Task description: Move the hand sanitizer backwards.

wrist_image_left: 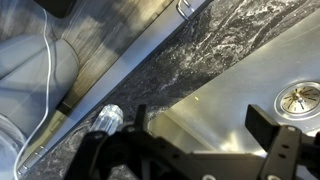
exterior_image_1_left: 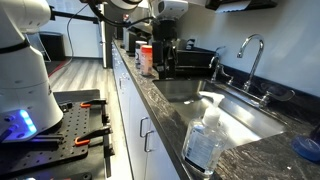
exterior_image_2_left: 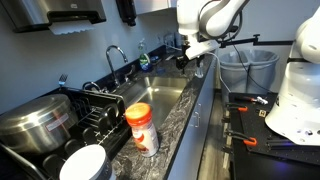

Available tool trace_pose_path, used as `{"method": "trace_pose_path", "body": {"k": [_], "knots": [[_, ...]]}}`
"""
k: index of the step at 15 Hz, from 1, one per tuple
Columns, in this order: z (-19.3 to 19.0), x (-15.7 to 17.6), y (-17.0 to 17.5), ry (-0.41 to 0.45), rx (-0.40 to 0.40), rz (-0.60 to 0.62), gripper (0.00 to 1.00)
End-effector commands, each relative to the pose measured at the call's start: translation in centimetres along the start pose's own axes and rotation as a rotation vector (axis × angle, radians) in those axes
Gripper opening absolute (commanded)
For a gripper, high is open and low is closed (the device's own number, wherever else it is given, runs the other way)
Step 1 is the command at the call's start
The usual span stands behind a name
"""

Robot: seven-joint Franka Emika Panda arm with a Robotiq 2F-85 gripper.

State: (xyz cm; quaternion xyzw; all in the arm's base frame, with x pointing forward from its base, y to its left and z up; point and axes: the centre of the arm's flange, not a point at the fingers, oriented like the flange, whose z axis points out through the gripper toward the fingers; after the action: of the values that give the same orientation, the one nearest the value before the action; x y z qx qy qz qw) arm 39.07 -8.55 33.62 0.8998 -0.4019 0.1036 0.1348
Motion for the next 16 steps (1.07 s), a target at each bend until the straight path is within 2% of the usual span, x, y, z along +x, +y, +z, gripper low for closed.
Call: {"method": "trace_pose_path", "body": {"k": [1, 2, 6, 8, 16], "knots": [[0.1, 0.0, 0.0, -0.002, 0.001, 0.003, 1.0], [0.1, 0.0, 0.0, -0.002, 0.001, 0.005, 1.0], [1.4, 0.8, 0.5, 0.126, -0.049, 0.121, 1.0], [2.0, 1.4, 1.4, 0.162, -0.067, 0.179, 1.0], [5.6, 3.0, 5.5, 0.211, -0.155, 0.331, 1.0]]}}
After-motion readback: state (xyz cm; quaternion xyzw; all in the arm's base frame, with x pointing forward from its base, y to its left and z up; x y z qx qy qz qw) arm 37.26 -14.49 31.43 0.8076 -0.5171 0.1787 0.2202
